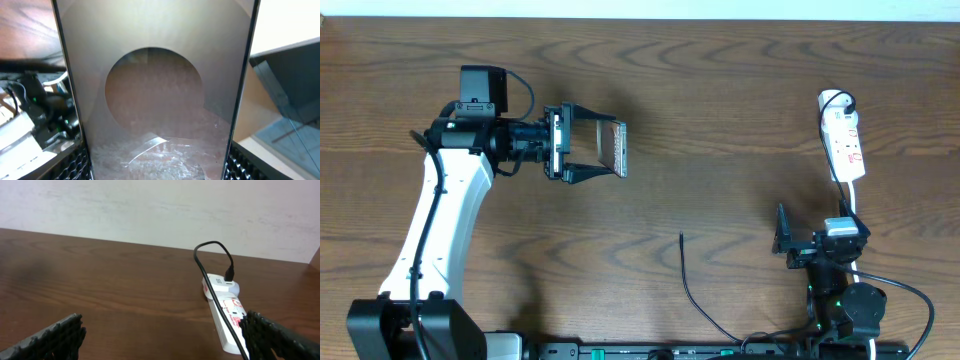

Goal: Plug charger to phone and switch on socket
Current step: 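Lift the phone with the left gripper and rotate it upright, then move the right gripper toward the phone held by the left gripper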

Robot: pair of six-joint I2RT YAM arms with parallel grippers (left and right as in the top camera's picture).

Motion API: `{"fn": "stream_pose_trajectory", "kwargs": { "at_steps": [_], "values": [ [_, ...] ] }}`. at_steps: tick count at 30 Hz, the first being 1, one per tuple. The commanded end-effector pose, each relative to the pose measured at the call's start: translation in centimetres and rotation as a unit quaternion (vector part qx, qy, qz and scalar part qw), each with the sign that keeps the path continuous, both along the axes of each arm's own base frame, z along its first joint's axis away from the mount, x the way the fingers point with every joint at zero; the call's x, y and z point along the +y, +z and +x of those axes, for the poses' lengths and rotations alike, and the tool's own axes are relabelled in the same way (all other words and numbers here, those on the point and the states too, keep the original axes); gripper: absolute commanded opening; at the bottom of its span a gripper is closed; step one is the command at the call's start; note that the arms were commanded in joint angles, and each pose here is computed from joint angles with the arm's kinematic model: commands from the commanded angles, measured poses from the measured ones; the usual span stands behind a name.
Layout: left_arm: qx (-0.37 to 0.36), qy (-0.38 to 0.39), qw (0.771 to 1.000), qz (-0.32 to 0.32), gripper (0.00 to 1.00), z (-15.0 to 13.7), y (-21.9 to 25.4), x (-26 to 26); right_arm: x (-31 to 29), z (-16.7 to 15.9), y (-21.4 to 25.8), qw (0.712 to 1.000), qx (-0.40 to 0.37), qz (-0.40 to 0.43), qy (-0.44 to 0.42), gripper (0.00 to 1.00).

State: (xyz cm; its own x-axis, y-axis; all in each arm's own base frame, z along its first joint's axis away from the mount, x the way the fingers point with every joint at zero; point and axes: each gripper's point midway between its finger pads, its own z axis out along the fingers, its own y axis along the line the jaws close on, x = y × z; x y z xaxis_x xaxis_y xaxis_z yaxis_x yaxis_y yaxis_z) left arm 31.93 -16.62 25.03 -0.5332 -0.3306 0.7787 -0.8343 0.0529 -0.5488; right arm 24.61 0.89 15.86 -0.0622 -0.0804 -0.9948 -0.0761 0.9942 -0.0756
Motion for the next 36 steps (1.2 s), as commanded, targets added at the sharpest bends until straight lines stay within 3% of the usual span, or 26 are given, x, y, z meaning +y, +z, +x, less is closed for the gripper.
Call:
{"fn": "stream_pose_trajectory", "kwargs": {
  "at_steps": [1, 7, 9, 16, 23, 36],
  "values": [
    [-0.043, 0.015, 0.998, 0.048, 0.07, 0.9, -0.4, 0.7, 0.1, 0.0, 0.0, 1.000, 0.001, 0.006, 0.001, 0.99],
    [-0.065, 0.066, 0.972, 0.215, 0.07, 2.7, -5.0, 4.2, 0.1, 0.0, 0.0, 1.000, 0.001, 0.006, 0.001, 0.99],
    [-0.035, 0.088, 0.944, 0.315, 0.08, 2.2, -7.7, 7.0, 0.1, 0.0, 0.0, 1.000, 0.001, 0.006, 0.001, 0.99],
    [0.045, 0.099, 0.883, 0.456, 0.08, -0.8, -10.8, 11.8, 0.1, 0.0, 0.0, 1.000, 0.001, 0.006, 0.001, 0.99],
    [0.068, 0.094, 0.866, 0.487, 0.07, -2.0, -11.6, 12.9, 0.1, 0.0, 0.0, 1.000, 0.000, 0.006, 0.001, 0.99],
    [0.073, 0.087, 0.875, 0.471, 0.08, -2.3, -11.5, 12.3, 0.1, 0.0, 0.0, 1.000, -0.001, 0.003, 0.001, 0.99]
  ]
}}
